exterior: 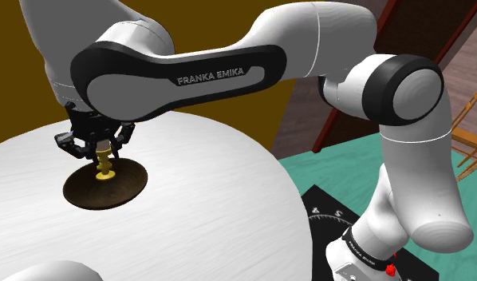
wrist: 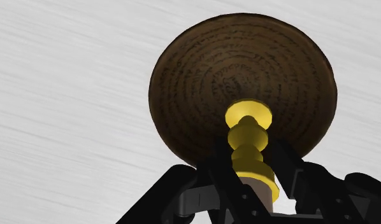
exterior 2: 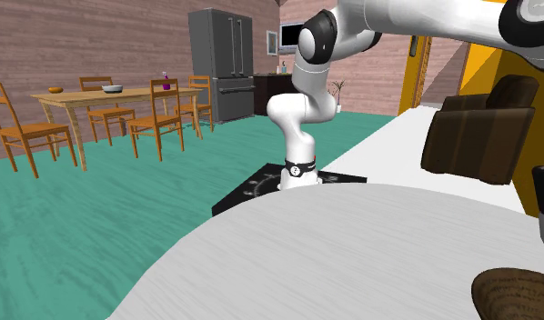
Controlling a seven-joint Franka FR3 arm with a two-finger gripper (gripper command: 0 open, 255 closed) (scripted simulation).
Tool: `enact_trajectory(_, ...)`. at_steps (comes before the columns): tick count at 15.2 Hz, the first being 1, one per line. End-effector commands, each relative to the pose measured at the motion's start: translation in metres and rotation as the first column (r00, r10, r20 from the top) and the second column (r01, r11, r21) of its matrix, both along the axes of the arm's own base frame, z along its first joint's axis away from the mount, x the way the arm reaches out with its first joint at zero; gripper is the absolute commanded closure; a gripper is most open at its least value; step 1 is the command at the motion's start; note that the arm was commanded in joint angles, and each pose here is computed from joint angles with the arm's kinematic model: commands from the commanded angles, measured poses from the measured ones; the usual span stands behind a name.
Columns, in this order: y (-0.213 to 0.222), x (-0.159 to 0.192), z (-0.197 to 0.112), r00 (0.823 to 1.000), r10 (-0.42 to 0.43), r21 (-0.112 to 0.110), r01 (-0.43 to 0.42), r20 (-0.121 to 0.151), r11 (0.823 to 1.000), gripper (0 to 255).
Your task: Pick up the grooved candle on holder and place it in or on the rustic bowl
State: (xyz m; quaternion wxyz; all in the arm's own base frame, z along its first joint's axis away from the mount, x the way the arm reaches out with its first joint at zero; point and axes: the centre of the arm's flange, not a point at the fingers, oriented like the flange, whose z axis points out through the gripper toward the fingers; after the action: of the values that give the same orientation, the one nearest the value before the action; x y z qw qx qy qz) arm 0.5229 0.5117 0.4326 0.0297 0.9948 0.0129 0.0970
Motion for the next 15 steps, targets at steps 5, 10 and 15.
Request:
enact_trajectory(5, 0.0003, -0.0003, -0.0151, 1.0, 0.0, 0.001, 0.0, 0.0, 1.0, 255)
enact_trajectory(10, 0.0003, -0.0003, -0.0151, 1.0, 0.0, 0.001, 0.0, 0.0, 1.0, 255)
enact_trajectory(15, 0.0003, -0.0003, -0.0151, 1.0, 0.0, 0.001, 0.0, 0.0, 1.0, 0)
